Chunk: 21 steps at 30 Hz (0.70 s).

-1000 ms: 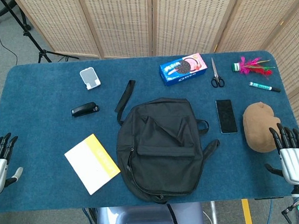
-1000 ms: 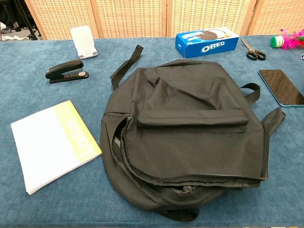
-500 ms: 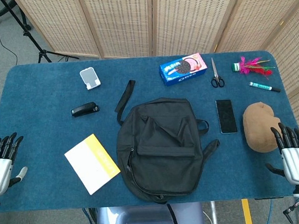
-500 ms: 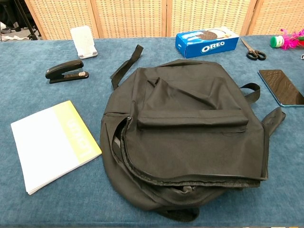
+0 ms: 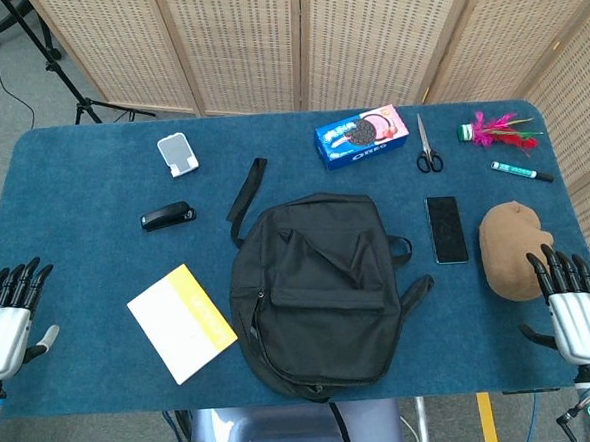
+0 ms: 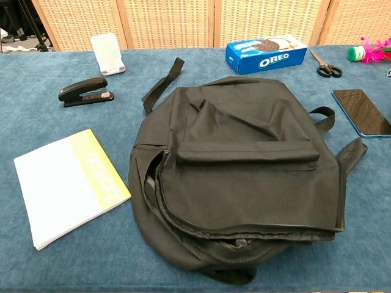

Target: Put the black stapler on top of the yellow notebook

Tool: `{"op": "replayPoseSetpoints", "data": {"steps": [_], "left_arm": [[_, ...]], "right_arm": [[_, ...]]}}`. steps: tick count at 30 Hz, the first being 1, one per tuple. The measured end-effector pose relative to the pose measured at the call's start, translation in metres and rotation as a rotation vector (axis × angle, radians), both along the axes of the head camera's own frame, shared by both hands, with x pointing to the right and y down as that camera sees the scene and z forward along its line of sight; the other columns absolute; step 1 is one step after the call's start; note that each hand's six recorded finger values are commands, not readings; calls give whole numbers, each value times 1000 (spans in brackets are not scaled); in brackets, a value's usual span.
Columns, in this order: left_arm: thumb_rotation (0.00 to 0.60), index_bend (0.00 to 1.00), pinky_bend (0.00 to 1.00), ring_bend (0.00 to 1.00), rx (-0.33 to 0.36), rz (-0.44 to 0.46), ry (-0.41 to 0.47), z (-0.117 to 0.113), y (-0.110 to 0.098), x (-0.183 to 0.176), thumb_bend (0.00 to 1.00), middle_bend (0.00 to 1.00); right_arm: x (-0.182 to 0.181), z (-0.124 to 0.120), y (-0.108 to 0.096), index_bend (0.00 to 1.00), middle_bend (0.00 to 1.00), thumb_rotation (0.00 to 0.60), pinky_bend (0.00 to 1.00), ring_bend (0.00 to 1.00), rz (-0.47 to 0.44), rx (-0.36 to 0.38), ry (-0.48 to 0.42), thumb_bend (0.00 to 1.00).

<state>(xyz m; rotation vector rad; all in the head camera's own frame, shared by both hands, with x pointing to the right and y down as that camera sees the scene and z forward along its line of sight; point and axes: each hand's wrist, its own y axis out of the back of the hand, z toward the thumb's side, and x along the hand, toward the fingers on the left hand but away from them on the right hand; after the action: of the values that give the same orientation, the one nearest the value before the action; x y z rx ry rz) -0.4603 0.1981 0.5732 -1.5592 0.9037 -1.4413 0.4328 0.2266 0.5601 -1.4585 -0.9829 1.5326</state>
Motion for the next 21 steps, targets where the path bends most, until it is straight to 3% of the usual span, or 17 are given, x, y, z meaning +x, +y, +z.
{"op": "replayPoseSetpoints", "data": {"steps": [15, 21], "left_arm": [[600, 7, 0, 0, -50, 1, 99, 33, -78, 25, 296, 0], [600, 117, 0, 0, -94, -10, 133, 49, -98, 38, 315, 0]], "right_arm": [[-7, 5, 1, 0, 0, 600, 0, 0, -24, -12, 7, 92], [-9, 7, 1, 0, 0, 600, 0, 0, -32, -17, 10, 92]]}}
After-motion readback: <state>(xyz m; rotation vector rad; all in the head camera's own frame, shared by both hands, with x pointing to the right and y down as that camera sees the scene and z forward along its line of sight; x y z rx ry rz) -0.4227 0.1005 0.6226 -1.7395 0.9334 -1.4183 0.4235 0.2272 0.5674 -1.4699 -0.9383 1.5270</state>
